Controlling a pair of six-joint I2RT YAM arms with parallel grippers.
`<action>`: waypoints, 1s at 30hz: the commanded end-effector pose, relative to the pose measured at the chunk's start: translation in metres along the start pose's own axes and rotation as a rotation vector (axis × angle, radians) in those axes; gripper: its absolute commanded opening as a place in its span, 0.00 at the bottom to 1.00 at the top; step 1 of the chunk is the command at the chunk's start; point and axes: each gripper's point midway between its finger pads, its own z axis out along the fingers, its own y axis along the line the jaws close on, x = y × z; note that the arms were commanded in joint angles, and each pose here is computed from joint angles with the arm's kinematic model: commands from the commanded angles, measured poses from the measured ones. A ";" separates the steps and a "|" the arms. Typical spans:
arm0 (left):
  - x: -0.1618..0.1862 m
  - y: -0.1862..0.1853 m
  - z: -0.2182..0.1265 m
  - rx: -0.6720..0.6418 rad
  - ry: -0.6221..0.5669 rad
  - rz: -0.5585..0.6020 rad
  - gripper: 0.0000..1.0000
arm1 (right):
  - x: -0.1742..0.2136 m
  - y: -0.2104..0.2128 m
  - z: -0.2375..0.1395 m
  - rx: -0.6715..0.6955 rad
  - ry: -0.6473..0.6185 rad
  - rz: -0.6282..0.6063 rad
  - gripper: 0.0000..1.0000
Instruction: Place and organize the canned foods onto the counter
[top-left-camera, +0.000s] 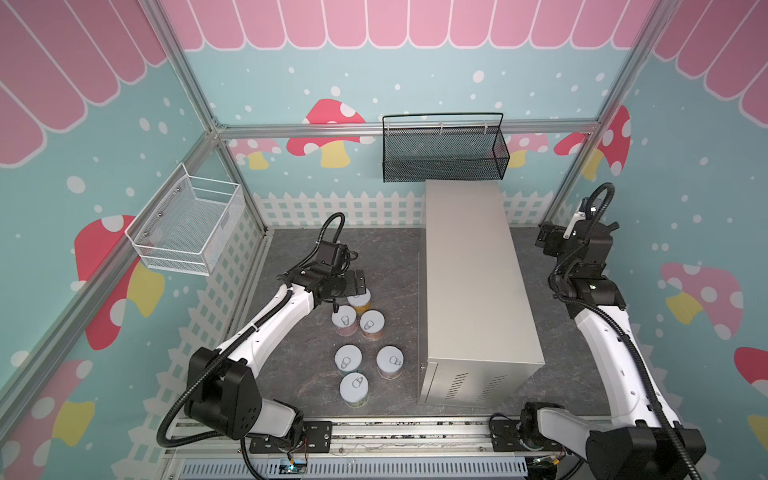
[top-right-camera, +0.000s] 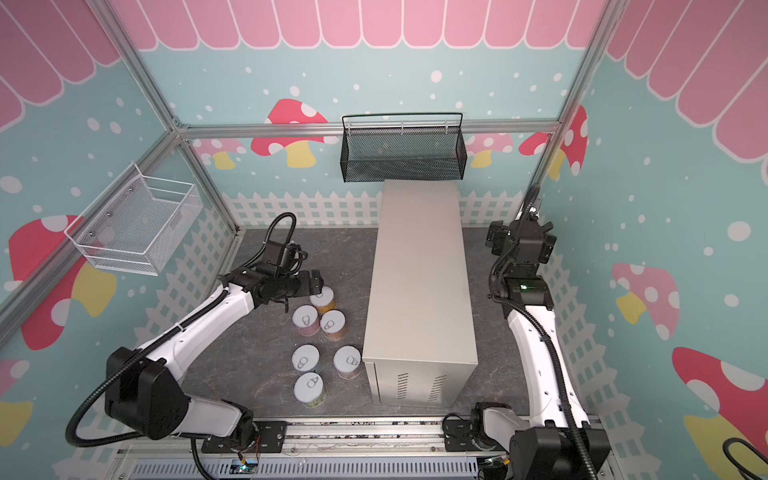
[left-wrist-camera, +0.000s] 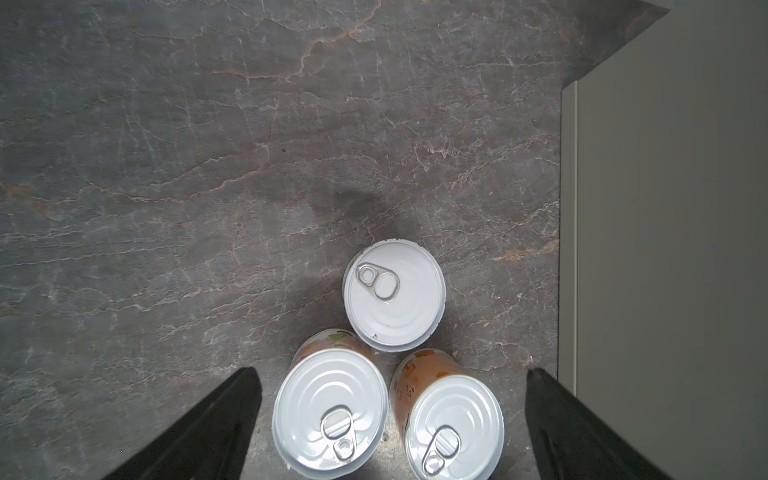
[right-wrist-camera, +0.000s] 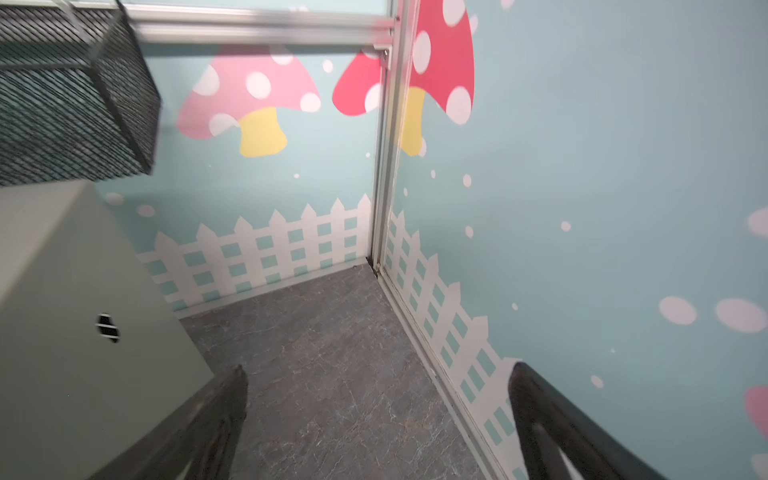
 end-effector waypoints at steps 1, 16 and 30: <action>0.000 -0.004 0.011 -0.058 0.007 -0.006 1.00 | -0.015 0.007 -0.031 -0.115 0.038 -0.052 0.99; 0.005 -0.009 0.064 -0.240 0.035 0.066 1.00 | -0.087 0.159 -0.190 -1.115 -0.065 -0.173 1.00; 0.015 -0.013 0.089 -0.225 0.105 0.106 1.00 | -0.025 0.263 -0.242 -1.292 0.097 -0.450 1.00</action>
